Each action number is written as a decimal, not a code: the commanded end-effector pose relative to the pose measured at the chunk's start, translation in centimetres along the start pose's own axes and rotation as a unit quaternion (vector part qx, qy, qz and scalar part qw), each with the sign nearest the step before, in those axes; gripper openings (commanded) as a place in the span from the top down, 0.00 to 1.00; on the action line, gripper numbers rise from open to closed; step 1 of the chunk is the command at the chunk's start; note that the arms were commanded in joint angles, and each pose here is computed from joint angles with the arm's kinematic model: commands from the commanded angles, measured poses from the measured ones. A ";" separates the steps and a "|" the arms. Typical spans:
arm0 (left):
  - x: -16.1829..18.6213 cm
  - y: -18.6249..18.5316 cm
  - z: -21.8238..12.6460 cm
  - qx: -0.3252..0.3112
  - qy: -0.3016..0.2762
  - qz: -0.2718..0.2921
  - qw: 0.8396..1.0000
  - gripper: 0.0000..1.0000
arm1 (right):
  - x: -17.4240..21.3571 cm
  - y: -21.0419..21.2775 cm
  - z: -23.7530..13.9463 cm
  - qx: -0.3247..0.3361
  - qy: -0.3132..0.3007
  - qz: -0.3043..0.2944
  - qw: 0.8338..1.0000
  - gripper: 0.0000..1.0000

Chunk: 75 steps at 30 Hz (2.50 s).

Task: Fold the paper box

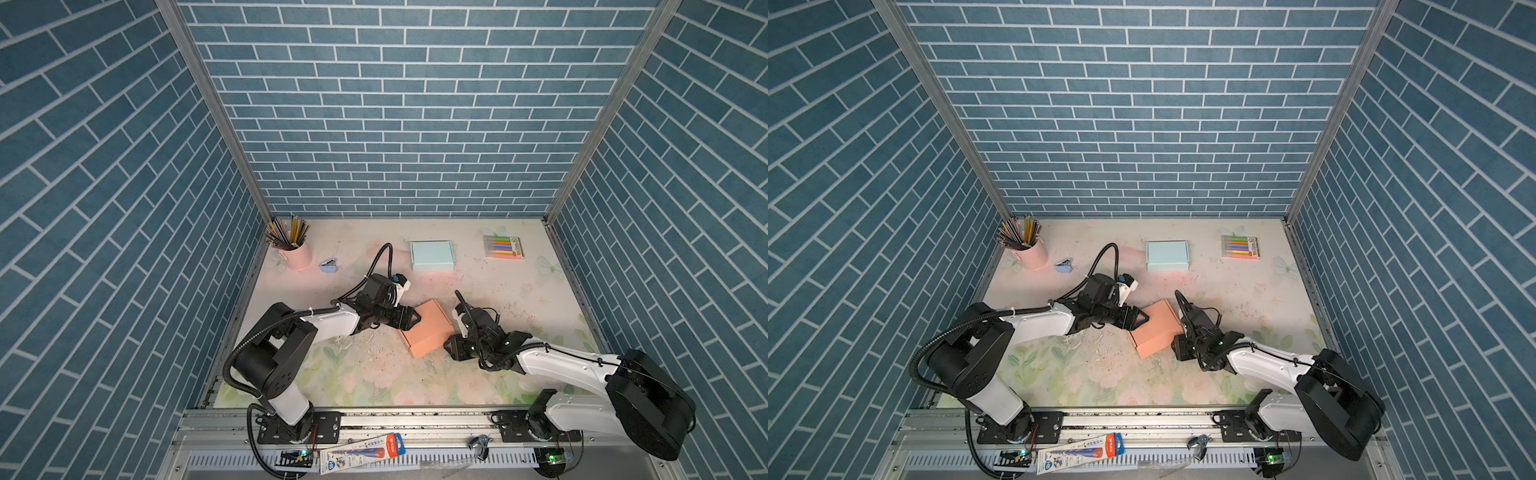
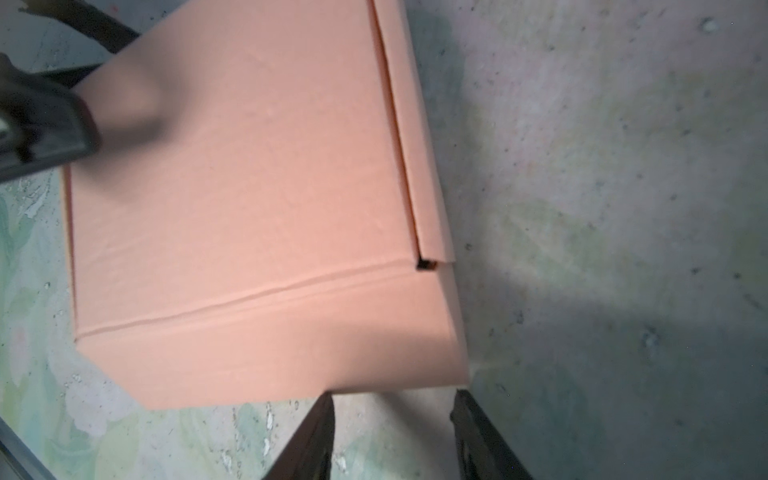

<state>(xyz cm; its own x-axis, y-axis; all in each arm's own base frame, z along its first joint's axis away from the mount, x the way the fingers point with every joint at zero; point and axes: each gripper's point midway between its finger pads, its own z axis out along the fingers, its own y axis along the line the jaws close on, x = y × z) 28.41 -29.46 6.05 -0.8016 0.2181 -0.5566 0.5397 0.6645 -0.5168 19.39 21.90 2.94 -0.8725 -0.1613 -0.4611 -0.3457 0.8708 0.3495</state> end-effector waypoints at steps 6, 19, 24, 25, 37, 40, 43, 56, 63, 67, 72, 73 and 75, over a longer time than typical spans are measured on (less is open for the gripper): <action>0.5 -1.2 -0.4 0.027 -0.005 -0.001 1.000 0.24 | -1.3 0.2 0.3 -0.001 -0.011 -0.015 1.000 0.52; 1.3 -1.1 -0.3 0.028 -0.001 -0.010 1.000 0.25 | -0.6 -0.6 0.5 0.012 0.001 -0.016 1.000 0.53; 1.2 -1.1 -0.2 0.028 -0.002 -0.009 1.000 0.25 | 1.0 -1.5 -0.1 0.019 0.010 -0.002 1.000 0.53; 1.2 -1.1 -0.3 0.028 -0.003 -0.009 1.000 0.25 | 1.2 -1.6 -0.4 0.021 0.009 0.000 1.000 0.53; 0.7 -1.2 -0.5 0.029 -0.005 -0.005 1.000 0.25 | -2.8 -0.3 -6.1 0.010 -0.082 -0.003 0.997 0.52; 0.7 -1.2 -0.5 0.029 -0.004 -0.005 1.000 0.26 | -4.2 0.6 -6.7 -0.001 -0.096 -0.011 0.995 0.55; 0.7 -1.2 -0.4 0.029 -0.004 -0.004 1.000 0.26 | -5.2 1.5 -6.3 -0.009 -0.091 -0.021 0.996 0.60; 0.6 -1.3 -0.3 0.035 -0.006 -0.008 0.999 0.26 | -4.8 3.1 -2.5 -0.043 -0.043 -0.036 0.997 0.69; 0.7 -1.4 -0.2 0.042 -0.006 -0.011 0.999 0.26 | -3.9 2.5 -0.9 -0.038 -0.026 -0.035 0.998 0.70; 0.9 -1.3 -0.1 0.042 -0.004 -0.013 0.999 0.26 | -3.5 2.3 -0.1 -0.036 -0.017 -0.033 0.999 0.71; 1.1 -1.4 -0.1 0.045 -0.005 -0.015 0.999 0.27 | -3.3 2.1 0.2 -0.034 -0.017 -0.032 0.999 0.71; 1.2 -1.4 -0.1 0.045 -0.005 -0.016 0.999 0.27 | -3.3 2.1 0.3 -0.034 -0.017 -0.032 0.999 0.71; 1.2 -1.5 -0.1 0.048 -0.004 -0.016 0.999 0.27 | -3.2 1.9 0.5 -0.031 -0.014 -0.032 0.999 0.71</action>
<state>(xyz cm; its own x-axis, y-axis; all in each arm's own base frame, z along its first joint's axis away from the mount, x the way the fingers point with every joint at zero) 26.94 -29.99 6.24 -0.8176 0.1905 -0.5434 0.5300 0.6177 -0.5810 21.71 24.55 5.42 -0.8378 -0.1908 -0.5116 -0.4184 0.8263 0.3769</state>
